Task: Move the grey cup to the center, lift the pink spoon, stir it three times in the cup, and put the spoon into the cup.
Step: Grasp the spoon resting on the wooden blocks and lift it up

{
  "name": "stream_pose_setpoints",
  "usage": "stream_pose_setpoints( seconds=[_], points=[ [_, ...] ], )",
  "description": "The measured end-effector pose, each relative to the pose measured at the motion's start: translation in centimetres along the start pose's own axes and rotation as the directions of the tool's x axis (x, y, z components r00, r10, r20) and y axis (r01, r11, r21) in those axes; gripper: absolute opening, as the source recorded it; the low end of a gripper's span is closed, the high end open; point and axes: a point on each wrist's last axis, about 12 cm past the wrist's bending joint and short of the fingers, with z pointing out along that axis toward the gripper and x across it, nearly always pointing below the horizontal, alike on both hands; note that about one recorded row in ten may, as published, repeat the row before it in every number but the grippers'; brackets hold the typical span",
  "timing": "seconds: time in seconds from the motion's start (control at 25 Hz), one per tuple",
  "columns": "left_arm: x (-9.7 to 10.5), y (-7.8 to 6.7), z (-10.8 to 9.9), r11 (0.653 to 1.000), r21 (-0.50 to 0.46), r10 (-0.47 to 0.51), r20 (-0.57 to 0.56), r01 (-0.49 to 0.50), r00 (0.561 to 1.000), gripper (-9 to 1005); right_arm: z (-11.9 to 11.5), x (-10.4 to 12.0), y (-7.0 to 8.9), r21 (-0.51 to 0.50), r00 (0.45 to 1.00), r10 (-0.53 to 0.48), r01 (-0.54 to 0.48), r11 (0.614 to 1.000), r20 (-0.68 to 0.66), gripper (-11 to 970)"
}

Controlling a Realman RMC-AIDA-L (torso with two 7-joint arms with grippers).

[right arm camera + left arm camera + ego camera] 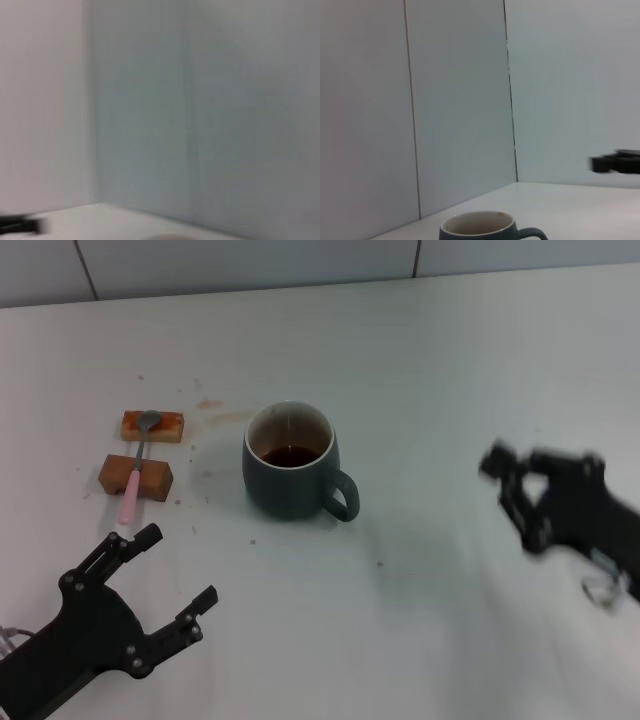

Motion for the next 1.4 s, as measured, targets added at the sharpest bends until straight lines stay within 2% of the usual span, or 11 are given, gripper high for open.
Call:
stream_pose_setpoints(
  seconds=[0.2, 0.36, 0.6, 0.8, 1.0, 1.08, 1.4],
  points=[
    [0.0, 0.0, 0.3, 1.000, 0.008, -0.001, 0.002, 0.001, 1.000, 822, -2.5, 0.2, 2.0, -0.191, 0.998, 0.013, -0.025, 0.981, -0.065, 116],
    [0.0, 0.0, 0.4, 1.000, 0.010, -0.002, 0.001, 0.002, 1.000, 821, -2.9, 1.2, 2.9, -0.268, 0.987, 0.013, -0.056, 0.962, -0.157, 137],
    [0.0, 0.0, 0.5, 1.000, 0.011, -0.003, 0.000, 0.003, 1.000, 820, -2.7, 2.6, 3.3, -0.332, 0.959, -0.027, -0.071, 0.941, -0.282, 177],
    [0.0, 0.0, 0.6, 1.000, 0.010, -0.002, 0.002, 0.002, 1.000, 819, -3.0, 2.7, 3.3, -0.318, 0.957, -0.026, -0.070, 0.945, -0.288, 210],
    [0.0, 0.1, 0.6, 1.000, 0.006, -0.001, 0.002, 0.001, 1.000, 818, -3.0, 2.7, 3.1, -0.328, 0.955, -0.041, -0.060, 0.943, -0.293, 438],
    [0.0, 0.1, 0.6, 1.000, 0.005, -0.002, 0.002, 0.002, 1.000, 817, -3.0, 2.6, 2.9, -0.329, 0.955, -0.047, -0.055, 0.943, -0.294, 630],
    [0.1, -0.1, 0.5, 1.000, 0.002, 0.000, -0.001, 0.000, 1.000, 815, -3.1, 2.6, 2.9, -0.333, 0.955, -0.057, -0.046, 0.942, -0.291, 630]
  ],
)
